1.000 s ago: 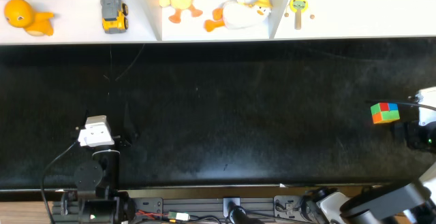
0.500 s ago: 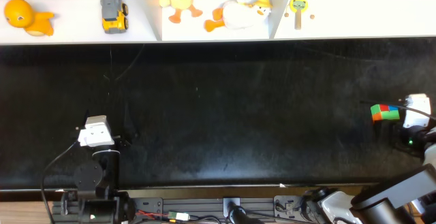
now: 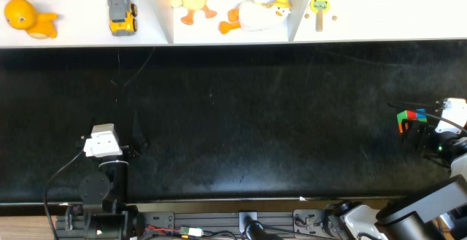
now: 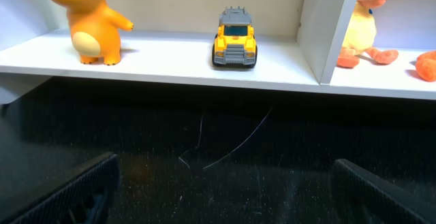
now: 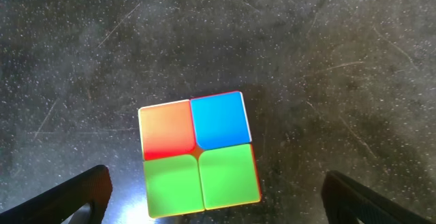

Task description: Store Toys

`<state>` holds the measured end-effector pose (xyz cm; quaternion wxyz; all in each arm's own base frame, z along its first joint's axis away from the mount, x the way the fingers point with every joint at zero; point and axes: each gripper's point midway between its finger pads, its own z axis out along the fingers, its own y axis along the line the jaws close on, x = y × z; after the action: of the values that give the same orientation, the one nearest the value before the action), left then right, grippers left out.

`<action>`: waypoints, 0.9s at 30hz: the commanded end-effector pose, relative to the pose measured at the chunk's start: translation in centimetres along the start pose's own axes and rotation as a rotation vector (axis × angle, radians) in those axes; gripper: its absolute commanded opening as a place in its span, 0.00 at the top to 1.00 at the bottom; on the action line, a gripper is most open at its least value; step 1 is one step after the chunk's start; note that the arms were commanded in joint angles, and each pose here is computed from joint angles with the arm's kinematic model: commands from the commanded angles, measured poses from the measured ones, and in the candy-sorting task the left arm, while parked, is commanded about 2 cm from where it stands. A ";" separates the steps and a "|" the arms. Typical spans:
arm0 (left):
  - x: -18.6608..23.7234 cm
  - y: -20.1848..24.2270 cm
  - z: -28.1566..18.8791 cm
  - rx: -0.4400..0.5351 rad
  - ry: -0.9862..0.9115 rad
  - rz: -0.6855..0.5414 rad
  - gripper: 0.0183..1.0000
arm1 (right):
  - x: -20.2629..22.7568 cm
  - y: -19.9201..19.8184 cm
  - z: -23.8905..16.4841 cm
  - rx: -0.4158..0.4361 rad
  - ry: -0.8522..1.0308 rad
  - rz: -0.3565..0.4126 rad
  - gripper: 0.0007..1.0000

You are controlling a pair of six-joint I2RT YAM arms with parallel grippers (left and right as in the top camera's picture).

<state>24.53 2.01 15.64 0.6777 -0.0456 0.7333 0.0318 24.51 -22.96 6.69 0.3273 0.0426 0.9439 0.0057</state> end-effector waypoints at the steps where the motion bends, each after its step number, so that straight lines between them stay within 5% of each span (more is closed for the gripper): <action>1: -0.1 -0.2 -0.1 0.008 -0.005 0.018 0.00 | -0.1 1.1 0.6 -0.029 0.007 0.029 0.00; 18: -0.1 -0.2 -0.1 0.009 -0.005 0.018 0.00 | 1.2 1.3 1.3 0.027 0.133 -0.008 0.00; 27: -0.1 -0.2 -0.1 0.009 -0.005 0.018 0.00 | 1.6 1.0 1.2 0.044 0.155 -0.022 0.12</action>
<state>24.53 2.01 15.64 0.6777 -0.0456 0.7333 0.0318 24.43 -22.04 5.28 0.2613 0.0400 0.9643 -0.0162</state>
